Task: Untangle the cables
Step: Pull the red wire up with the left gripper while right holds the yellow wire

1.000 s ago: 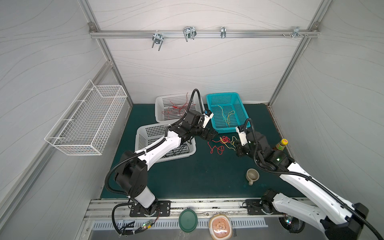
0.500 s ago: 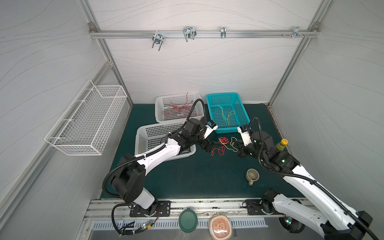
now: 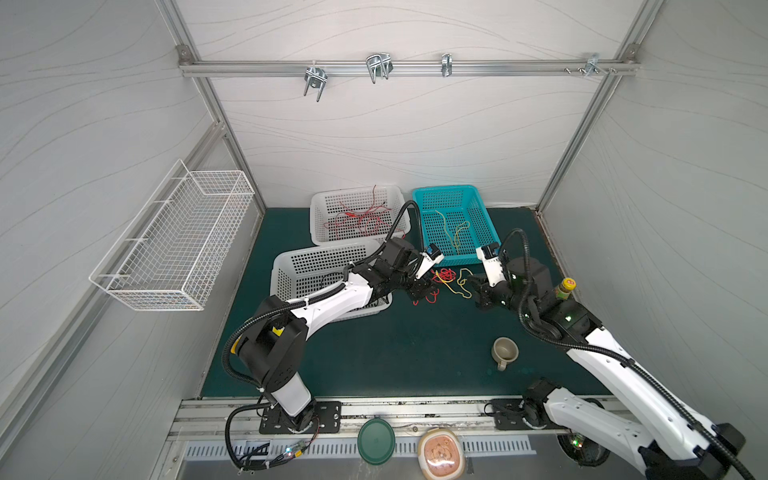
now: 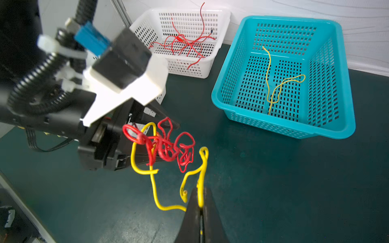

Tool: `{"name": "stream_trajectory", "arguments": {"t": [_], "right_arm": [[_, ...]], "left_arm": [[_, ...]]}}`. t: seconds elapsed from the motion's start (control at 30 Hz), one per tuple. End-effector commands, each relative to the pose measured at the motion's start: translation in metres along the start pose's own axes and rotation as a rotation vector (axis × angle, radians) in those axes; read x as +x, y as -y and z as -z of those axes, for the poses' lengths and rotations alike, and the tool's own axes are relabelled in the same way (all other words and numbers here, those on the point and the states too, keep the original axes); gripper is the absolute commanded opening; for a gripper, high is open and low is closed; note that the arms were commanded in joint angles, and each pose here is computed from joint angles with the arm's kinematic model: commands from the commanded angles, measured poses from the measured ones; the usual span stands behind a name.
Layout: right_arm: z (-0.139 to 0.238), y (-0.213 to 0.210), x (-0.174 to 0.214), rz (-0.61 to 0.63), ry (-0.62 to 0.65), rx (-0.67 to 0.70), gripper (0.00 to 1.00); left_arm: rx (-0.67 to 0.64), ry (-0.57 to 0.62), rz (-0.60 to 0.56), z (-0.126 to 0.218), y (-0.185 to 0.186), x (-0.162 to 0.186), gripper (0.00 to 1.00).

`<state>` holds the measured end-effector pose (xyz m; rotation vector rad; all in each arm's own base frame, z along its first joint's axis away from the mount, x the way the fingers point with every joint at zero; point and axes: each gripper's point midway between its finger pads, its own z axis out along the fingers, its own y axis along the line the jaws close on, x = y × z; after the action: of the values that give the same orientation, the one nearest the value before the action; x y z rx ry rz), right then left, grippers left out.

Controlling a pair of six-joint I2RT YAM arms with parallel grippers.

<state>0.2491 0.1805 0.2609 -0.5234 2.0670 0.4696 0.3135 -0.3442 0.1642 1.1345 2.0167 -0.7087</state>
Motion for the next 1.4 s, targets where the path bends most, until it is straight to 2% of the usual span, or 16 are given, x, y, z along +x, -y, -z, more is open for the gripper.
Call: {"name": "stream_trajectory", "arguments": {"t": [0.0, 0.07, 0.1, 0.3, 0.47, 0.67, 0.93, 1.37], "right_arm": [[0.012, 0.002, -0.025, -0.021, 0.077, 0.004, 0.00], [0.010, 0.005, -0.025, -0.026, 0.069, 0.022, 0.00], [0.009, 0.007, -0.023, -0.028, 0.062, 0.032, 0.00], [-0.008, 0.018, -0.001, -0.049, -0.030, 0.086, 0.00], [-0.027, 0.038, 0.033, -0.098, -0.135, 0.179, 0.00], [-0.045, 0.060, 0.063, -0.223, -0.209, 0.270, 0.00], [-0.048, 0.038, 0.022, -0.247, -0.063, 0.137, 0.00], [-0.059, 0.018, -0.020, -0.242, 0.004, 0.037, 0.00]], "left_arm": [[-0.031, 0.034, -0.020, 0.001, -0.005, -0.020, 0.28], [-0.060, 0.036, -0.004, 0.002, -0.011, -0.020, 0.04], [-0.078, 0.038, 0.004, 0.002, -0.013, -0.021, 0.00], [-0.141, 0.087, 0.059, 0.007, -0.025, -0.035, 0.00], [-0.172, 0.120, 0.102, 0.013, -0.032, -0.049, 0.00], [-0.092, 0.155, 0.101, 0.024, -0.019, -0.065, 0.00], [-0.080, 0.037, 0.095, 0.007, -0.016, -0.043, 0.00], [-0.029, 0.035, 0.107, 0.002, -0.003, -0.043, 0.00]]}}
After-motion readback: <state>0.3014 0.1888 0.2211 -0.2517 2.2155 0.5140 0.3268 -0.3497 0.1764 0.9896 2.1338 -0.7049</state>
